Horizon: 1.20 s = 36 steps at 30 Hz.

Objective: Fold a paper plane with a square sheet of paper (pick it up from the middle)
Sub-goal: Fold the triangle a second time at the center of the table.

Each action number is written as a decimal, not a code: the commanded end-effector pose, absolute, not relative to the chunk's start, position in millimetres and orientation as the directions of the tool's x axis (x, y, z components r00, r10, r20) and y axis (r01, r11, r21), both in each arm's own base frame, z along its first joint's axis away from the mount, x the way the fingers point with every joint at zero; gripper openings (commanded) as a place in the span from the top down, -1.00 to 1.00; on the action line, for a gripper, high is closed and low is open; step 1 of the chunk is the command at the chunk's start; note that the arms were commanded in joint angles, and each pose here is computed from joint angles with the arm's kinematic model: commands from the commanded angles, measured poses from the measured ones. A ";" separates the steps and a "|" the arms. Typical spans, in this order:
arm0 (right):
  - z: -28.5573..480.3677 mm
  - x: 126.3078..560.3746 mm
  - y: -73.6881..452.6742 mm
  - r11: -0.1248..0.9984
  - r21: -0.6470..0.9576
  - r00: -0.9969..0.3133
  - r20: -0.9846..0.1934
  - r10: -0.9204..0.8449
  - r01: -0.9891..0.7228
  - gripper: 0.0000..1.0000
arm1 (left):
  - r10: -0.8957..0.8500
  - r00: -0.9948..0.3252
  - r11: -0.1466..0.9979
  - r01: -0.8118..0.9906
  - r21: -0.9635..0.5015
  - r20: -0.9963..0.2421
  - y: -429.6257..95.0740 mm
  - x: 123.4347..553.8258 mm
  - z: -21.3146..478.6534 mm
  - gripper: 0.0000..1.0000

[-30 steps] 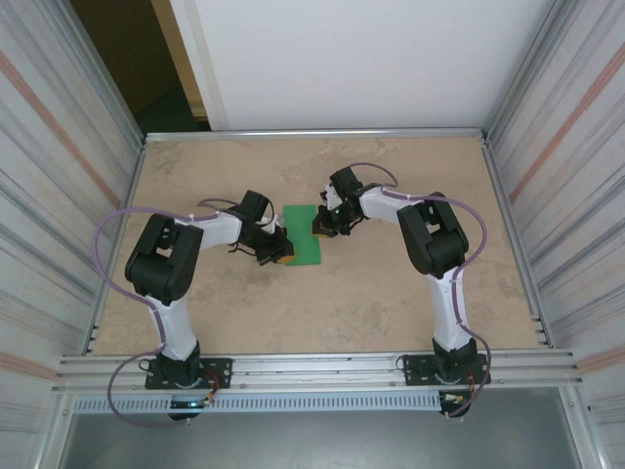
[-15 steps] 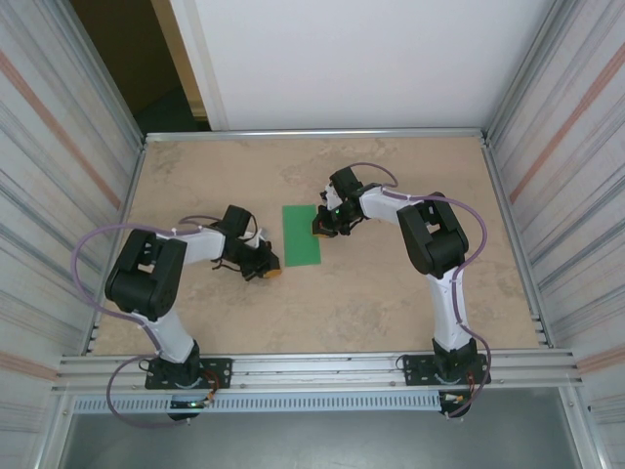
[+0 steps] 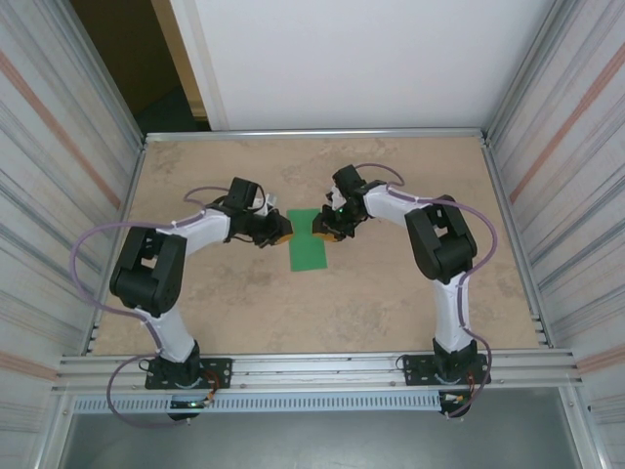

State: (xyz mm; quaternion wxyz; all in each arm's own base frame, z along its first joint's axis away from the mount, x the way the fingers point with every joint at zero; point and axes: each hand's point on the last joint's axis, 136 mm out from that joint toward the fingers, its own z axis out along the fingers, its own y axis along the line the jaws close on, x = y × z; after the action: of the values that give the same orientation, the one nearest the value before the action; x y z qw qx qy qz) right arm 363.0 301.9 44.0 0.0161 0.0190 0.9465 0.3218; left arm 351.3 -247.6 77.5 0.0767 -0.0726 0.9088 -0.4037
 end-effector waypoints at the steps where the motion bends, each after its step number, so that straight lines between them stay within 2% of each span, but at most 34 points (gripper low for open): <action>1: 74.8 357.9 294.1 0.768 0.638 -0.991 -0.057 0.119 0.055 0.22 | -0.183 -0.979 0.658 -0.053 -0.751 -0.092 -260.7 361.9 75.3 0.68; 6: 67.5 331.6 270.1 0.785 0.611 -0.986 -0.048 0.159 0.097 0.10 | -0.215 -0.972 0.708 -0.091 -0.701 -0.091 -251.9 367.9 53.7 0.65; 11: 61.1 311.2 266.3 0.774 0.624 -0.988 -0.016 0.152 0.109 -0.01 | -0.232 -0.970 0.696 -0.119 -0.708 -0.066 -255.8 372.0 40.2 0.63; 15: 55.2 303.4 268.5 0.775 0.622 -0.990 0.010 0.138 0.114 -0.03 | -0.242 -0.970 0.702 -0.150 -0.696 -0.035 -253.9 368.5 28.8 0.63; 30: 39.4 289.4 275.6 0.756 0.632 -0.985 0.103 0.136 0.171 0.00 | -0.320 -0.941 0.756 -0.322 -0.569 0.108 -230.9 338.4 -19.2 0.63; 36: 31.6 282.8 276.0 0.769 0.615 -0.984 0.129 0.123 0.176 0.21 | -0.333 -0.934 0.749 -0.344 -0.566 0.128 -230.6 336.0 -22.3 0.63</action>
State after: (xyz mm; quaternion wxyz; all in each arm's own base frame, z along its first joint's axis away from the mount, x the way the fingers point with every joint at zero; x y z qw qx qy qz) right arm 293.4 274.5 39.2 -0.0181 0.0778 0.9381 0.3369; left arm 362.9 -251.0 21.1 0.0440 -0.1359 0.9198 -0.3655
